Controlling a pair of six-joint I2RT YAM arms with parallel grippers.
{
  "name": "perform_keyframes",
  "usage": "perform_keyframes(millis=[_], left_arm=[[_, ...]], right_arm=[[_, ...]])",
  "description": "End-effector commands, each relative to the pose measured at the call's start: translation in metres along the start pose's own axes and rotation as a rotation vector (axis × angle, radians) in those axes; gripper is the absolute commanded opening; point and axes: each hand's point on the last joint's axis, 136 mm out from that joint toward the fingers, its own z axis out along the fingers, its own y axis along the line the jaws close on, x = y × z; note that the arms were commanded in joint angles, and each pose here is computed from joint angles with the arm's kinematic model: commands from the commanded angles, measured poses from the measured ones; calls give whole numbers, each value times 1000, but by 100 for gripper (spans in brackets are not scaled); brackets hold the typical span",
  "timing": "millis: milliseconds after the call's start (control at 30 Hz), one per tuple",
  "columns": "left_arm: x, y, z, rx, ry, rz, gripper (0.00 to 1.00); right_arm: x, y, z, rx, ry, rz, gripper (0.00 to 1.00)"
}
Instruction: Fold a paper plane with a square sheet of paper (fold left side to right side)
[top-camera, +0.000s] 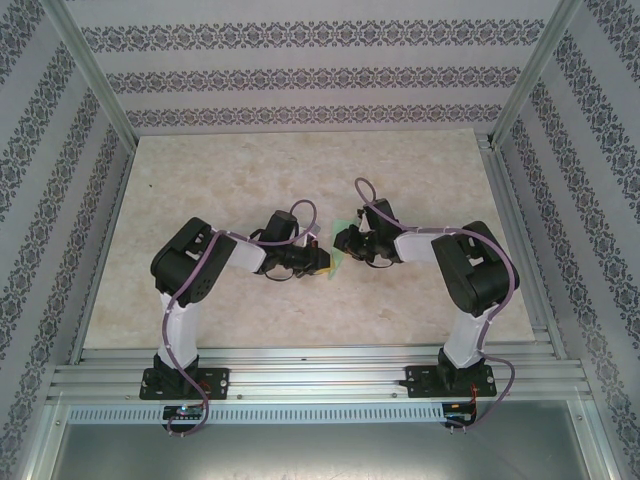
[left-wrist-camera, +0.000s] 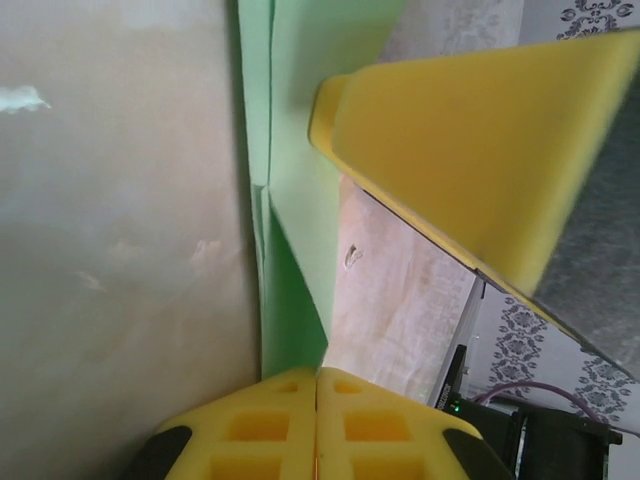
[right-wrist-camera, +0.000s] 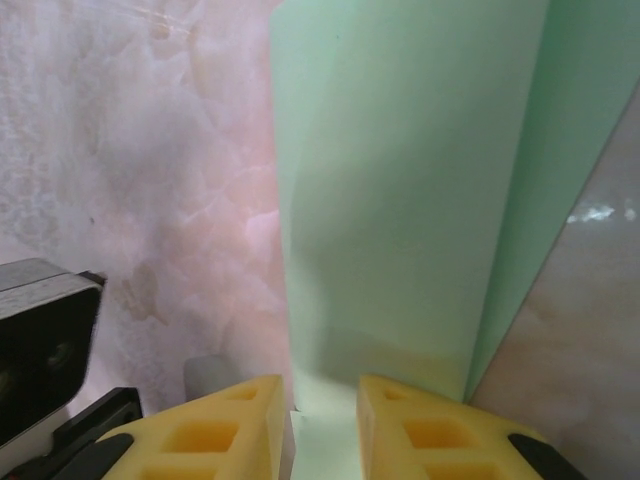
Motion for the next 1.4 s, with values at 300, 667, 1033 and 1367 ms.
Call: perform_keyframes(millis=[300, 667, 1033, 1367], left_arm=[[9, -18, -39, -86, -71, 118, 11], [10, -36, -4, -129, -62, 295, 6], [5, -20, 12, -210, -49, 321, 4], [20, 26, 16, -348, -14, 276, 5]], right_arm=[[29, -55, 13, 230, 79, 47, 24], [28, -52, 11, 222, 76, 41, 23], [27, -48, 10, 214, 75, 38, 22], [23, -44, 10, 205, 70, 32, 22]])
